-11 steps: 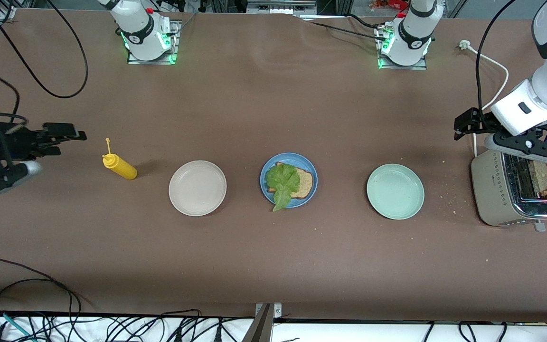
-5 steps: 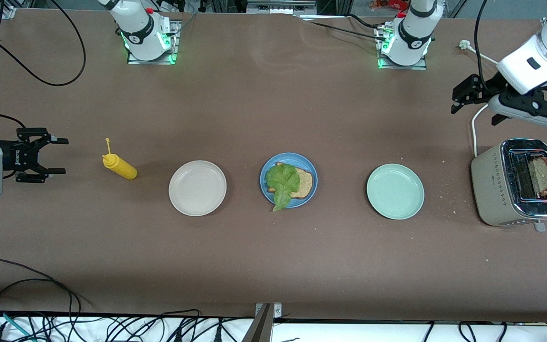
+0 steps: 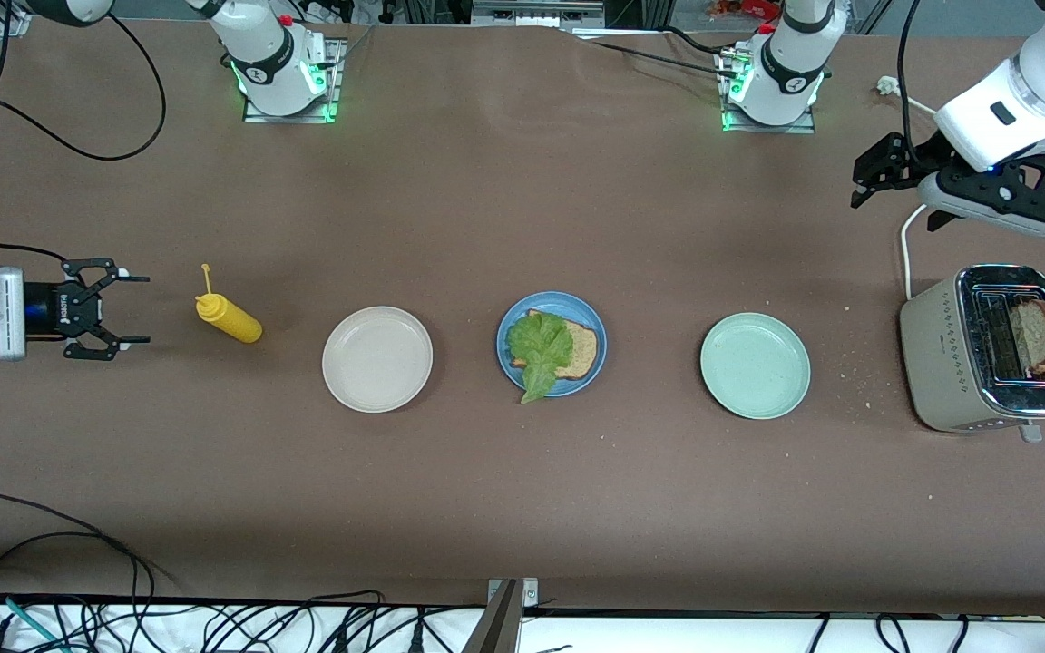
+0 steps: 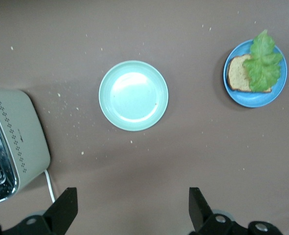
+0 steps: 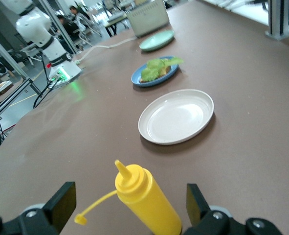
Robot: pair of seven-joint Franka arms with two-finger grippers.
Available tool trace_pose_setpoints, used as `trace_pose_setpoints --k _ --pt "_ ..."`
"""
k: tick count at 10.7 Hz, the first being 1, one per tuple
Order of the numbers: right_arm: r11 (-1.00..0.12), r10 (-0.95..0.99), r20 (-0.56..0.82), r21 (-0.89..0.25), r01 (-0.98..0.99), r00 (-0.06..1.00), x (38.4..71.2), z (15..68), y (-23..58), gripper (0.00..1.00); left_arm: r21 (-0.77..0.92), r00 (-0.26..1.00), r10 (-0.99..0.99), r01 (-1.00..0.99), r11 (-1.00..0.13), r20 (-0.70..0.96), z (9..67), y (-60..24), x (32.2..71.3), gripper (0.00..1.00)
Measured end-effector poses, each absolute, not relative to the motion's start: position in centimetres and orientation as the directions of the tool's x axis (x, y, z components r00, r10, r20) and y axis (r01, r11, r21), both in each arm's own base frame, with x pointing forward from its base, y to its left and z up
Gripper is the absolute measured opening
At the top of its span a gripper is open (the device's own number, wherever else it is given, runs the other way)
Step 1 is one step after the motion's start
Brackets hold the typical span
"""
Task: Make sandwich in blue plate with both arms
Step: 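Grasp the yellow mustard bottle with the right gripper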
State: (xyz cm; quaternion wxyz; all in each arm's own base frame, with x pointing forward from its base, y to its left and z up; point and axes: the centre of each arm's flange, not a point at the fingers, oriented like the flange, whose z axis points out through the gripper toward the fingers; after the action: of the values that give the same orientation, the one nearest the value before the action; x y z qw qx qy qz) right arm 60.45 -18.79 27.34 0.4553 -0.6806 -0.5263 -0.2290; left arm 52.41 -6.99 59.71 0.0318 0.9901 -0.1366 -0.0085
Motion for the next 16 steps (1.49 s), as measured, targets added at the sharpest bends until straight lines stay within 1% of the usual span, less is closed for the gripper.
trace_pose_setpoints --k 2,5,8,10,14,15,16 --pt "0.037 0.414 0.872 -0.304 0.952 0.263 59.2 22.8 -19.9 1.00 0.071 0.962 -0.269 -0.266 -0.961 -0.040 59.3 -6.8 52.1 1.00" --pt "0.062 0.318 0.925 -0.237 0.970 0.206 58.2 17.6 -19.9 1.00 0.069 0.963 -0.268 -0.266 -0.962 -0.028 59.9 -6.7 52.2 1.00" --pt "0.096 0.248 0.950 -0.219 0.971 0.190 57.1 14.1 -19.4 1.00 0.068 0.962 -0.271 -0.270 -0.960 -0.004 60.9 -6.9 53.1 1.00" --pt "0.096 0.198 0.963 -0.207 0.974 0.185 56.5 12.0 -18.9 1.00 0.072 0.962 -0.272 -0.270 -0.960 -0.009 60.7 -6.9 53.6 1.00" --pt "0.102 0.117 0.974 -0.207 0.973 0.195 56.7 8.9 -15.9 1.00 0.073 0.963 -0.270 -0.268 -0.961 -0.013 60.6 -6.8 53.7 1.00" --pt "0.103 0.099 0.976 -0.205 0.973 0.195 56.8 8.4 -15.1 1.00 0.073 0.963 -0.270 -0.268 -0.961 -0.014 60.6 -6.8 53.7 1.00" --pt "0.106 0.088 0.977 -0.203 0.973 0.194 56.9 8.1 -14.5 0.96 0.074 0.963 -0.270 -0.268 -0.961 -0.020 60.6 -6.8 53.6 1.00"
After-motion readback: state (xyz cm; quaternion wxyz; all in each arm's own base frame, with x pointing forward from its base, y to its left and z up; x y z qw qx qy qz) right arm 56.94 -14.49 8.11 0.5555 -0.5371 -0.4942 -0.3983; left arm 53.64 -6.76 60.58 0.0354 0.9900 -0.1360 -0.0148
